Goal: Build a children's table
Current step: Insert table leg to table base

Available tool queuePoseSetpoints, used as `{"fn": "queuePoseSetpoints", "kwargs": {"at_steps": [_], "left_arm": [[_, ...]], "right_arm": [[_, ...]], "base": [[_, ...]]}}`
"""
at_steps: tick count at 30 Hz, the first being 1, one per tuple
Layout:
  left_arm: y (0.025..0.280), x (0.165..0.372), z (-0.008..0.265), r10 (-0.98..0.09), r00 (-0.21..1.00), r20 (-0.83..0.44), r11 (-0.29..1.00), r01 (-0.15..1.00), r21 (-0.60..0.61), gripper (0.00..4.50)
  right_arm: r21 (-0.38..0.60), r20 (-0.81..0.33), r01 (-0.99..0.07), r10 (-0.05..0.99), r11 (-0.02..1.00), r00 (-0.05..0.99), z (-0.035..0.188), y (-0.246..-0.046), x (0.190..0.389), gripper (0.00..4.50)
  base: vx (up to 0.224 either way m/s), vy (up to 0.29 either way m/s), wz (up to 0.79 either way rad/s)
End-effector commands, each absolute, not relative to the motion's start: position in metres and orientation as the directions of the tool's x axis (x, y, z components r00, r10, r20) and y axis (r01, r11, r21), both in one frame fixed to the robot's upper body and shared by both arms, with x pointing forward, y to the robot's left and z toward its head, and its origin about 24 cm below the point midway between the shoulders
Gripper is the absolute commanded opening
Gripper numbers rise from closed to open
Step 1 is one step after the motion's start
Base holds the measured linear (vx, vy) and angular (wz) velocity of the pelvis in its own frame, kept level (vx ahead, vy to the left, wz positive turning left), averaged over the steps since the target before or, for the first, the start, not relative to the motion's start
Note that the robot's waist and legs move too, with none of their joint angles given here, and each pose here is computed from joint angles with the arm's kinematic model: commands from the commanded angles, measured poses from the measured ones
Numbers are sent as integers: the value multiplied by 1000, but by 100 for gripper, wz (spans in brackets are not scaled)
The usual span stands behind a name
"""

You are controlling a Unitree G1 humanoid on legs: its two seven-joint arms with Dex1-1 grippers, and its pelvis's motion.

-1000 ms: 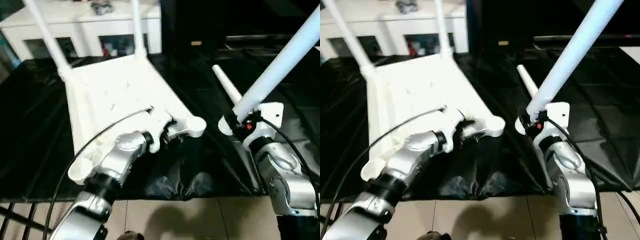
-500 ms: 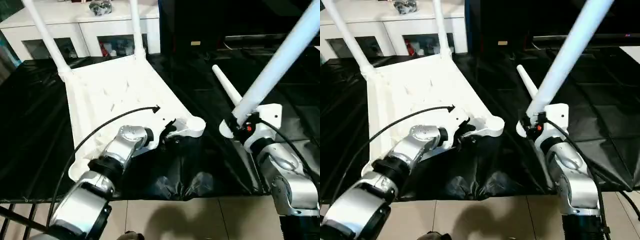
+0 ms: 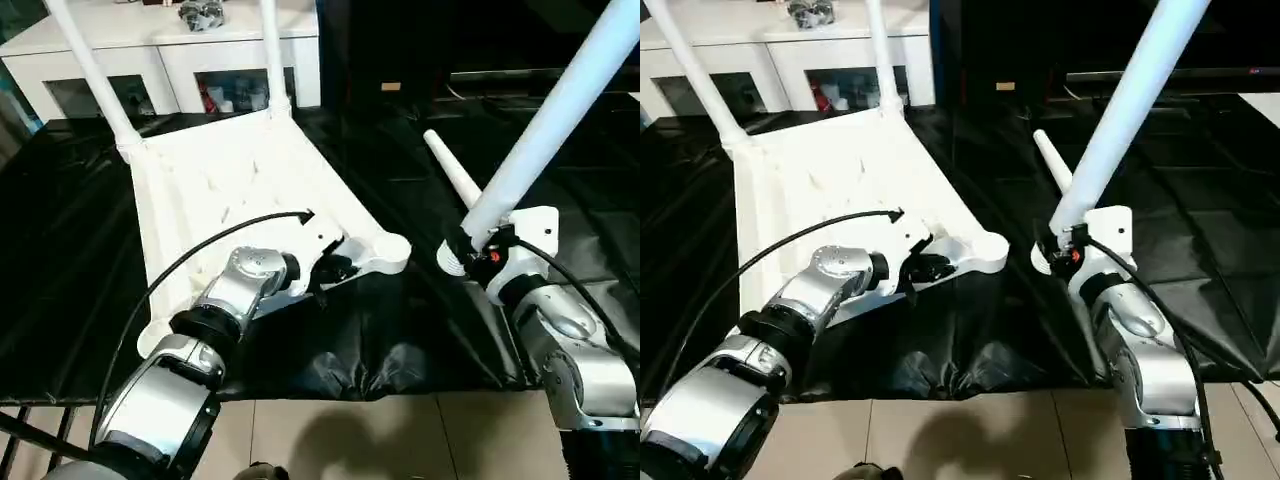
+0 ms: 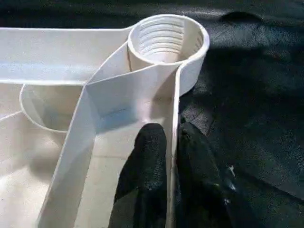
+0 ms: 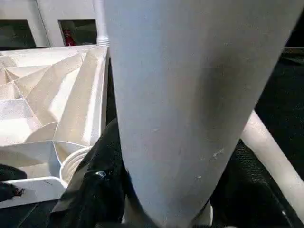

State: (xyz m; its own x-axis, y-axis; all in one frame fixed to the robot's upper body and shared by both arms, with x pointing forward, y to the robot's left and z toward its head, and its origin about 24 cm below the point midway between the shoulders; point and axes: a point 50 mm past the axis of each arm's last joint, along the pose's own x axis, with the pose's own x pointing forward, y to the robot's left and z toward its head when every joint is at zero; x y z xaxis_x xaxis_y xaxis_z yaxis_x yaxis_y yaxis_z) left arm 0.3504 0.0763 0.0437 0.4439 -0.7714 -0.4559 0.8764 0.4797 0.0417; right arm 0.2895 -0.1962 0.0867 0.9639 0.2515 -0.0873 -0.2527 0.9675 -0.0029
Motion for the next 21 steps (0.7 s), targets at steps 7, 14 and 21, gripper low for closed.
{"fn": "queuePoseSetpoints", "kwargs": {"at_steps": [7, 14, 21], "left_arm": [[93, 354, 45, -742, 424, -519, 447, 890, 88, 6], [96, 351, 46, -765, 386, -516, 410, 909, 73, 0], [102, 325, 49, -883, 167, -439, 175, 984, 21, 0]], "right_arm": [[-22, -62, -269, 267, 963, 962, 94, -195, 295, 188], [-20, -67, -306, 304, 952, 950, 95, -192, 297, 188], [115, -112, -648, 658, 753, 744, 104, -171, 284, 188]], "base": [[0, 0, 0], [0, 0, 0], [0, 0, 0]]}}
